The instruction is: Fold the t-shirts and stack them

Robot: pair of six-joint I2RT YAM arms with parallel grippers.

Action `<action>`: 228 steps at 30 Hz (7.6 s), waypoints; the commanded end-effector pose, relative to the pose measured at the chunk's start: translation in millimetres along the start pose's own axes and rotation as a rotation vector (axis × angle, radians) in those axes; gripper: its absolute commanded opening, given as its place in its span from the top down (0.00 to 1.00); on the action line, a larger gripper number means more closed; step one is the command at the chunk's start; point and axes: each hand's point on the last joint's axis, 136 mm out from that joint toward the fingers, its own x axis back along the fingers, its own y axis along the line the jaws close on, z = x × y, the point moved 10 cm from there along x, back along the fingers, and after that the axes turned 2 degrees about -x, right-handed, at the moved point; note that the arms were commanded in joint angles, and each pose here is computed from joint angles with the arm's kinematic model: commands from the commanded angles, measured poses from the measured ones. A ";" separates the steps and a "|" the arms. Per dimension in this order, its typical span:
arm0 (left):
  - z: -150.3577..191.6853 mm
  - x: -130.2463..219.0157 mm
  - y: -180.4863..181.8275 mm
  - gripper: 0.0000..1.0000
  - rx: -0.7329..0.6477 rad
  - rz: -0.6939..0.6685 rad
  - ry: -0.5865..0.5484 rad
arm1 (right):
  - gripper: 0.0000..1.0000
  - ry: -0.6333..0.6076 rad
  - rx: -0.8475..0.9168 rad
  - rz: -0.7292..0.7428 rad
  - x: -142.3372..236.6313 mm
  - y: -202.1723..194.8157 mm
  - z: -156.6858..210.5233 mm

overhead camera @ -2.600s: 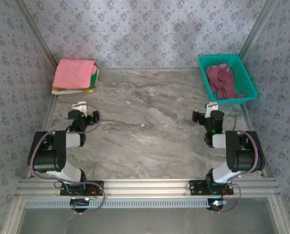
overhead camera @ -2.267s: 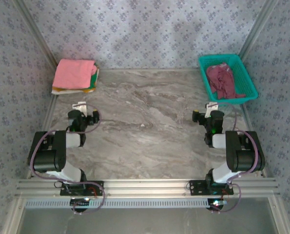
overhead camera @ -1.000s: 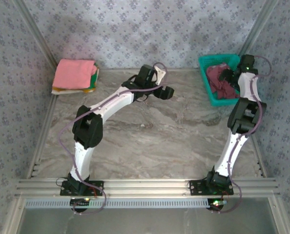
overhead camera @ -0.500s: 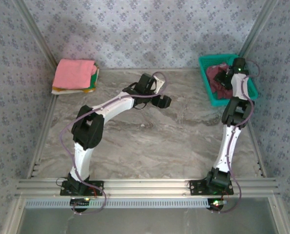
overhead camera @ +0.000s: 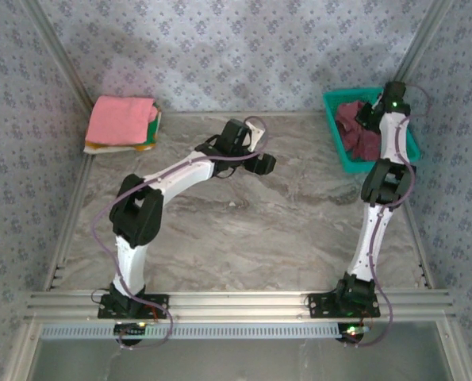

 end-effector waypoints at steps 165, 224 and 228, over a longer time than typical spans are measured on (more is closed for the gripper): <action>117.5 94.5 146.9 0.52 0.461 -0.382 0.248 | 1.00 0.198 0.225 -0.192 153.1 65.6 219.5; 63.4 346.6 54.1 1.00 0.529 -0.512 -0.168 | 1.00 -0.103 0.281 -0.393 358.2 72.1 218.8; 42.5 337.9 72.0 1.00 0.521 -0.533 -0.200 | 1.00 -0.128 0.278 -0.361 352.3 78.1 195.8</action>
